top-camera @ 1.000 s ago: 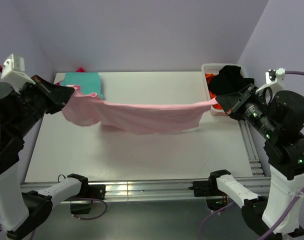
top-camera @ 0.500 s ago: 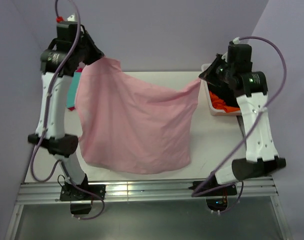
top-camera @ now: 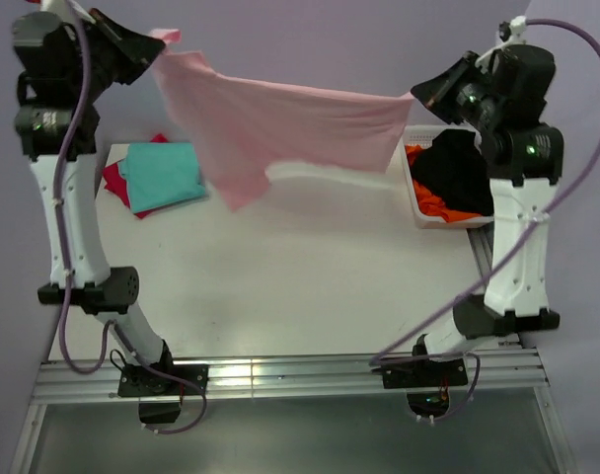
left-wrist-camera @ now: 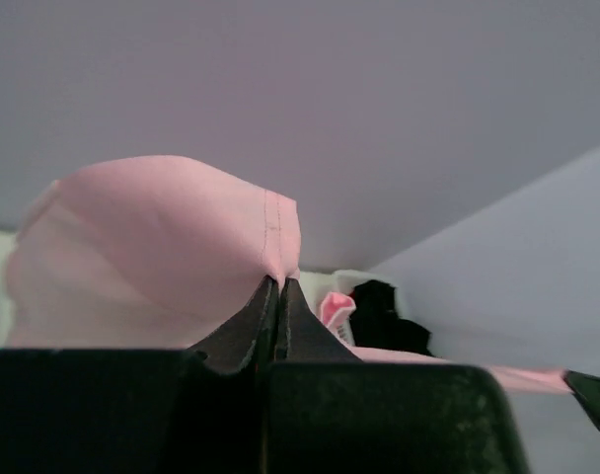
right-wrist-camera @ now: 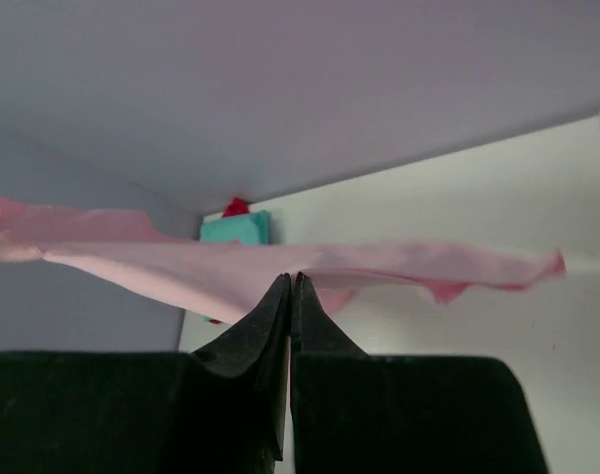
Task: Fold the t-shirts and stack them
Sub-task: Flatten the tshirt out
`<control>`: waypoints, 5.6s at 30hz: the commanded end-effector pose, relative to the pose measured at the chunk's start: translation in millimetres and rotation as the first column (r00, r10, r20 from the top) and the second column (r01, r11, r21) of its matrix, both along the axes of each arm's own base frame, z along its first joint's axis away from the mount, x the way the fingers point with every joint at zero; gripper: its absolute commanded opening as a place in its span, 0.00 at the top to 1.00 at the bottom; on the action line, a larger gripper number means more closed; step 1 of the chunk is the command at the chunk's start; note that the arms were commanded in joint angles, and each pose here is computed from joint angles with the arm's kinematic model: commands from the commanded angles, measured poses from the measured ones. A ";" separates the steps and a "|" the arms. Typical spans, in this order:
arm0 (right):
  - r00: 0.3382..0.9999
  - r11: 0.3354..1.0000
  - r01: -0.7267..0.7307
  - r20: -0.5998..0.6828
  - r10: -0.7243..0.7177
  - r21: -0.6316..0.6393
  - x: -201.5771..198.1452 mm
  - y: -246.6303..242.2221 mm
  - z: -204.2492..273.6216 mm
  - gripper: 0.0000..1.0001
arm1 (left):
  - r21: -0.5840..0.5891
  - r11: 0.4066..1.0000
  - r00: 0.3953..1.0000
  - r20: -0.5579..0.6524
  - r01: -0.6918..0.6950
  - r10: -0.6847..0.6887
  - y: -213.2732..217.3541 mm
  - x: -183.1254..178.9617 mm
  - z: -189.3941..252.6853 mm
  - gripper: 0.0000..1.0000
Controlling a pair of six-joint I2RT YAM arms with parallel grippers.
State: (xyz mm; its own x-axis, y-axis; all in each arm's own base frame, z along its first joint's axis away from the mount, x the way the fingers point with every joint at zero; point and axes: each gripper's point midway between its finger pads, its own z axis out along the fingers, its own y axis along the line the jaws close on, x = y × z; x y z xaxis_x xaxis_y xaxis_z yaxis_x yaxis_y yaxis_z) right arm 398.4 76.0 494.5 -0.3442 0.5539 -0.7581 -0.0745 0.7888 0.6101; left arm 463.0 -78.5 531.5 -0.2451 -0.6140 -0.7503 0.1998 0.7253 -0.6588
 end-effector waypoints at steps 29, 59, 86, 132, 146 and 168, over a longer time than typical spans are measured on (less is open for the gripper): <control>0.656 0.993 -0.085 -0.746 0.116 0.080 -191.0 14.9 -435.2 0.57 | 0.170 0.960 0.420 -0.872 -0.224 0.253 -5.1 -254.5 -479.8 0.66; 0.550 0.996 -0.029 -0.831 0.089 0.087 -73.5 19.3 -473.7 1.00 | 0.262 0.965 0.457 -0.856 -0.022 0.243 -48.7 -90.0 -514.7 1.00; 0.712 0.996 -0.076 -0.696 0.087 0.048 94.7 23.6 -387.1 0.47 | 0.079 0.986 0.714 -0.682 -0.145 0.160 -19.9 57.7 -368.5 0.04; 0.517 0.949 -0.145 -0.839 -0.168 -0.280 -23.1 73.9 -441.5 0.54 | 0.071 0.997 0.669 -0.743 0.031 0.032 -15.7 -134.3 -395.9 0.17; 0.483 0.920 -0.149 -0.838 -0.254 -0.364 -29.5 57.4 -463.1 0.54 | 0.071 0.996 0.656 -0.755 0.059 0.014 -16.5 -146.4 -407.5 0.17; 0.442 0.906 -0.155 -0.848 -0.292 -0.393 -42.8 49.7 -483.2 1.00 | 0.087 0.993 0.645 -0.764 0.074 0.019 -10.3 -151.6 -414.0 0.18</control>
